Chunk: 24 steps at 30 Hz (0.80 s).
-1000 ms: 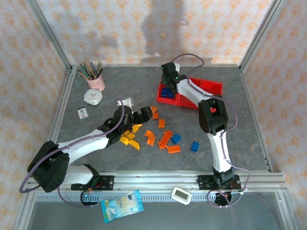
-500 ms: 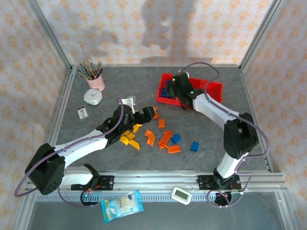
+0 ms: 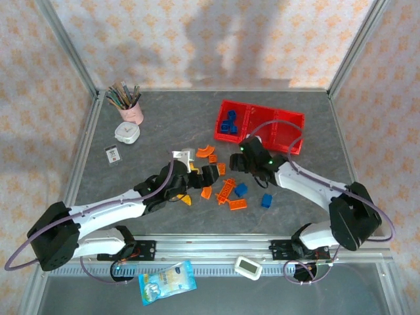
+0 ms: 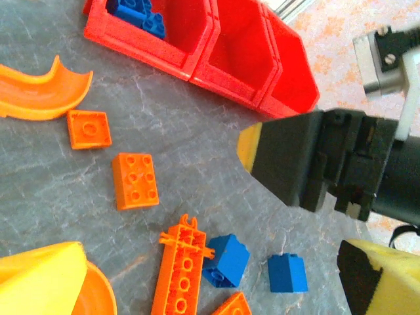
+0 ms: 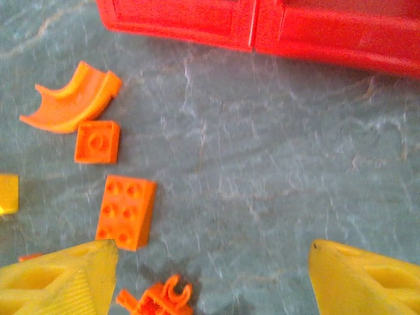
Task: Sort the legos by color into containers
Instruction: Pick up the lego from the bottom-center of the table.
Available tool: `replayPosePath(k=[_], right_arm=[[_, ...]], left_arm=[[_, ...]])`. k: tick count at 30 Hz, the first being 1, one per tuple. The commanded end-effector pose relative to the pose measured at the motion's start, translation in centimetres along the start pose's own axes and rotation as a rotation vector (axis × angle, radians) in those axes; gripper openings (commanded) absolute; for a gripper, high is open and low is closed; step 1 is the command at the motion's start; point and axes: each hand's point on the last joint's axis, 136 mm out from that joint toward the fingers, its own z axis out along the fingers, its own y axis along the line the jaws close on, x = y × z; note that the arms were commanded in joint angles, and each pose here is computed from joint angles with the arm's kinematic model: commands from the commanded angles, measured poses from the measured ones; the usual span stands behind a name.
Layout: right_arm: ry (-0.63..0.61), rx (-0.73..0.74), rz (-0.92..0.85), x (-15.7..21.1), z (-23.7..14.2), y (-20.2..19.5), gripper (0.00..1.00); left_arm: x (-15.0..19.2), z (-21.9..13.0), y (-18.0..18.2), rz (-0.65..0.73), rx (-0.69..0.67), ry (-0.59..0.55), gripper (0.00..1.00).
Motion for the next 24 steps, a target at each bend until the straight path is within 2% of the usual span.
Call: replayPosePath(k=[1, 6, 10, 16, 24], right_arm=[[0.046, -0.005, -0.005, 2.5, -0.4, 0.1, 0.77], [0.093, -0.016, -0.038, 5.3, -0.2, 0.6, 0.78], [0.12, 0.035, -0.044, 7.0, -0.1, -0.4, 0.78], [0.185, -0.004, -0.076, 9.4, -0.2, -0.5, 0.77], [0.238, -0.049, -0.103, 10.6, 0.4, 0.3, 0.73]], left_arm=[[-0.2, -1.0, 0.5, -0.027, -0.021, -0.035, 0.99], [-0.3, -1.9, 1.7, -0.041, -0.052, -0.067, 0.99], [-0.2, -2.3, 1.9, -0.046, -0.055, -0.07, 0.99], [-0.2, -2.5, 2.2, -0.053, -0.06, -0.076, 0.99], [-0.3, -2.6, 2.2, -0.053, -0.058, -0.082, 0.99]])
